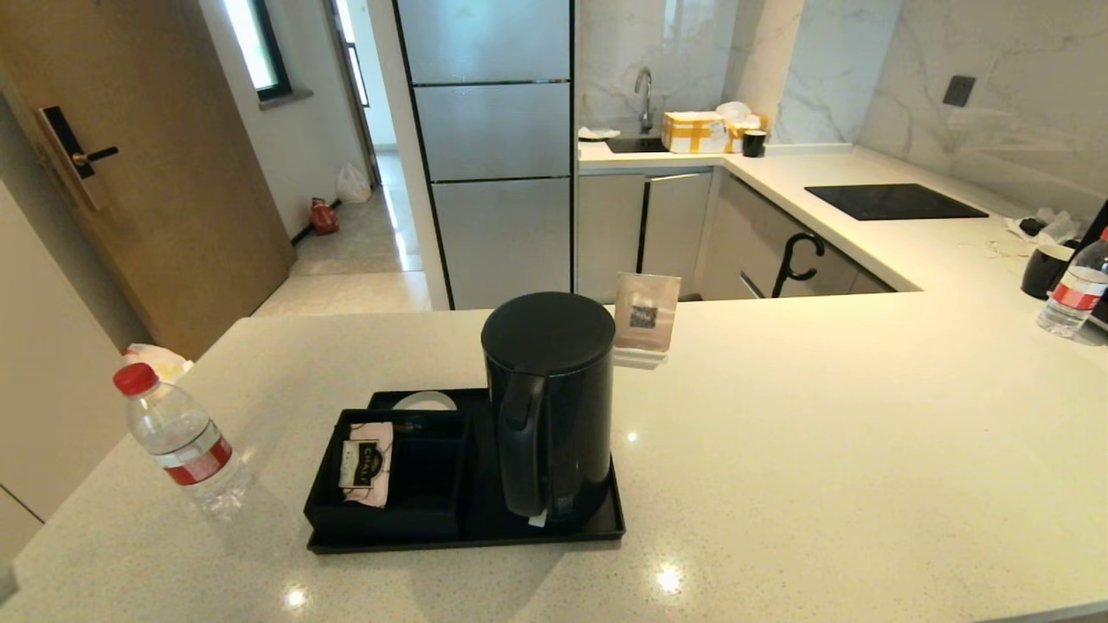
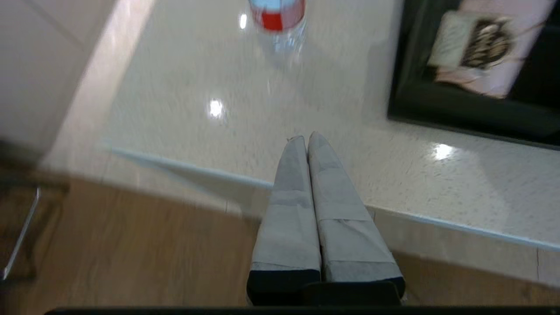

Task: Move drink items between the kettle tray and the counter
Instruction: Return the bottled water to its original position

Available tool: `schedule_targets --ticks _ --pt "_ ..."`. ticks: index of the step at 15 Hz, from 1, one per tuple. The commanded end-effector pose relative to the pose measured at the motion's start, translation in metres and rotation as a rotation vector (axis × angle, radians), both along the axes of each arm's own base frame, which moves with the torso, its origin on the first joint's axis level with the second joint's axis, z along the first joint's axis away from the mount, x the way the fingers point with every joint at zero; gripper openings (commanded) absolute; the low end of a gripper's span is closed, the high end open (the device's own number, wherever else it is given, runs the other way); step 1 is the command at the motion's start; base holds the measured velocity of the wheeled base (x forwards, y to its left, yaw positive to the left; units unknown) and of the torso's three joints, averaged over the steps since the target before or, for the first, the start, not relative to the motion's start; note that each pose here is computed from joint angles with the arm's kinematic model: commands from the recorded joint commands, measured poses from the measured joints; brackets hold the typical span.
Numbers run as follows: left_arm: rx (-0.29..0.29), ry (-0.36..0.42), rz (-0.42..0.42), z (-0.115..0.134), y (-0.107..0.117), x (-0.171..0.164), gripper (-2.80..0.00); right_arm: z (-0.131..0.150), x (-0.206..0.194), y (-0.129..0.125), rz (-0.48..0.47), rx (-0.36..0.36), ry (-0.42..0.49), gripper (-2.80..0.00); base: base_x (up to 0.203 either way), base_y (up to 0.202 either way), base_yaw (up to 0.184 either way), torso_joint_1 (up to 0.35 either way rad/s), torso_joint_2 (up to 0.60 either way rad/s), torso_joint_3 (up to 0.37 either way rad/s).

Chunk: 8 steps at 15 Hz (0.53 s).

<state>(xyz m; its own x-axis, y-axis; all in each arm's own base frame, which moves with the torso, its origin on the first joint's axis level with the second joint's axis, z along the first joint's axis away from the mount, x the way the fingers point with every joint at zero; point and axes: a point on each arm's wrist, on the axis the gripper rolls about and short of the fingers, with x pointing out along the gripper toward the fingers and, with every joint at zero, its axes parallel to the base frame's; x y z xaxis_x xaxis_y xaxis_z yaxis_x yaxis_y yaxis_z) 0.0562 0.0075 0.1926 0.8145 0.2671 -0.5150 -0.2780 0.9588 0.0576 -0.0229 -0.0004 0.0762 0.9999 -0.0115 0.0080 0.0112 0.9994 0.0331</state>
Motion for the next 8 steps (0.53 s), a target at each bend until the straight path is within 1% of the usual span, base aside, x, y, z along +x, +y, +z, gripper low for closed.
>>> schedule_targets --ticks 1,2,3,5,6,8 --pt "-0.035 0.202 0.068 -0.016 0.003 0.045 -2.80 0.000 0.000 0.000 0.001 0.001 0.000 -2.80 0.000 0.000 0.000 0.000 0.00 0.000" --pt "-0.053 0.239 0.120 -0.022 0.004 0.057 -2.80 0.000 0.000 0.000 0.001 0.001 0.000 -2.80 0.000 0.000 0.000 0.000 0.00 0.000" --pt "-0.068 0.243 0.168 -0.024 0.005 0.063 -2.80 0.000 0.000 0.000 0.001 0.001 0.000 -2.80 0.000 0.000 0.000 0.000 0.00 0.000" --pt "-0.077 0.226 0.193 -0.026 0.005 0.068 -2.80 0.000 0.000 0.000 0.001 -0.001 0.002 -2.80 0.000 0.000 0.000 0.000 0.00 0.000" --pt "-0.085 0.221 0.204 -0.031 0.006 0.077 -2.80 0.000 0.000 0.000 0.001 0.001 0.000 -2.80 0.000 0.000 0.000 0.000 0.00 0.000" --pt "-0.090 0.247 0.253 -0.049 0.009 0.104 -2.80 0.000 0.000 0.000 0.000 0.001 0.000 -2.80 0.000 0.000 0.000 0.000 0.00 0.000"
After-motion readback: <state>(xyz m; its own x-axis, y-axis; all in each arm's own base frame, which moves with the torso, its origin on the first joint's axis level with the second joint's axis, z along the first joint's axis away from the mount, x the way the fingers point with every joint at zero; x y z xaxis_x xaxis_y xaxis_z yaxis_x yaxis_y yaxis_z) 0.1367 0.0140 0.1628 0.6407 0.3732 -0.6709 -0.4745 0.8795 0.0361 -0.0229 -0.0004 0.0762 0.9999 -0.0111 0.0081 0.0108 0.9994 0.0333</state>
